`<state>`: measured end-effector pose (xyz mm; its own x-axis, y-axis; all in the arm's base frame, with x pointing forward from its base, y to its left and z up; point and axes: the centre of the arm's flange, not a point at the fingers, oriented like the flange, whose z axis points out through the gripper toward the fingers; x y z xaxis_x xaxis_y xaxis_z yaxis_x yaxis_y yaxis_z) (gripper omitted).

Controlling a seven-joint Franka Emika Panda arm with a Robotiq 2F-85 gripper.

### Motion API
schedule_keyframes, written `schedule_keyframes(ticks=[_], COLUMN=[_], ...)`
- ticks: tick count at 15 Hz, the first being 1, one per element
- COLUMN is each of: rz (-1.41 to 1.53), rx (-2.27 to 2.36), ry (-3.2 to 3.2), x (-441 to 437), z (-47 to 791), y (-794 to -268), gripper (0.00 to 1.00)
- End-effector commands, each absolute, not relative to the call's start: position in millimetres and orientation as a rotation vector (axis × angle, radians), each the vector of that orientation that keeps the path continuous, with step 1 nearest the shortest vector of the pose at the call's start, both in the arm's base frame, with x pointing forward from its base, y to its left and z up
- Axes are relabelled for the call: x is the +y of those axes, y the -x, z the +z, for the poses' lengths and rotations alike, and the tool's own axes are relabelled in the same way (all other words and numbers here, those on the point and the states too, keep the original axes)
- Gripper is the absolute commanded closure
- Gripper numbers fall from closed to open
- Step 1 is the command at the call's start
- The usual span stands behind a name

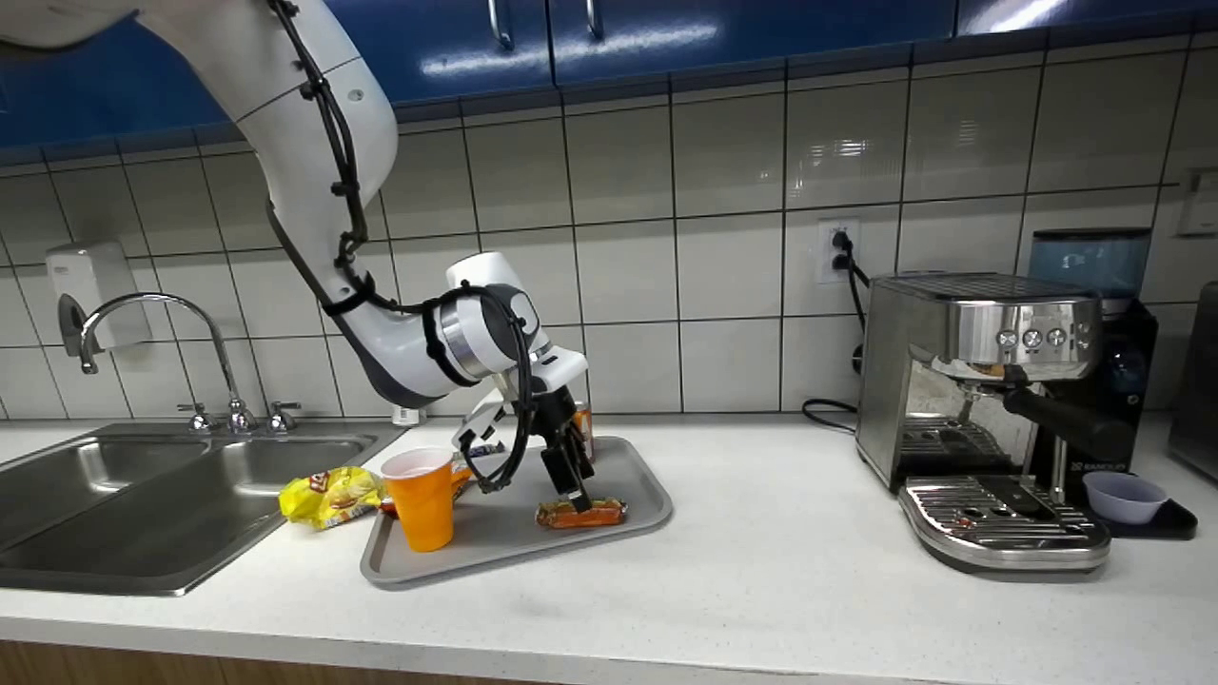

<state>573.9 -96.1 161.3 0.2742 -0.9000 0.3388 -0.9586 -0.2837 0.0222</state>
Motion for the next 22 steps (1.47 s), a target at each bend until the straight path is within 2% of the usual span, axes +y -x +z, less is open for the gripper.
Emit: schedule_keyframes(ticks=[1,22], rz=[0.383,0.514], rx=[-1.71,-1.496], ry=[-2.333,-2.624], x=[-92.0,-49.3], z=[180.3,273.4], y=[-568.2,-506.4], gripper=[0.0,0.0])
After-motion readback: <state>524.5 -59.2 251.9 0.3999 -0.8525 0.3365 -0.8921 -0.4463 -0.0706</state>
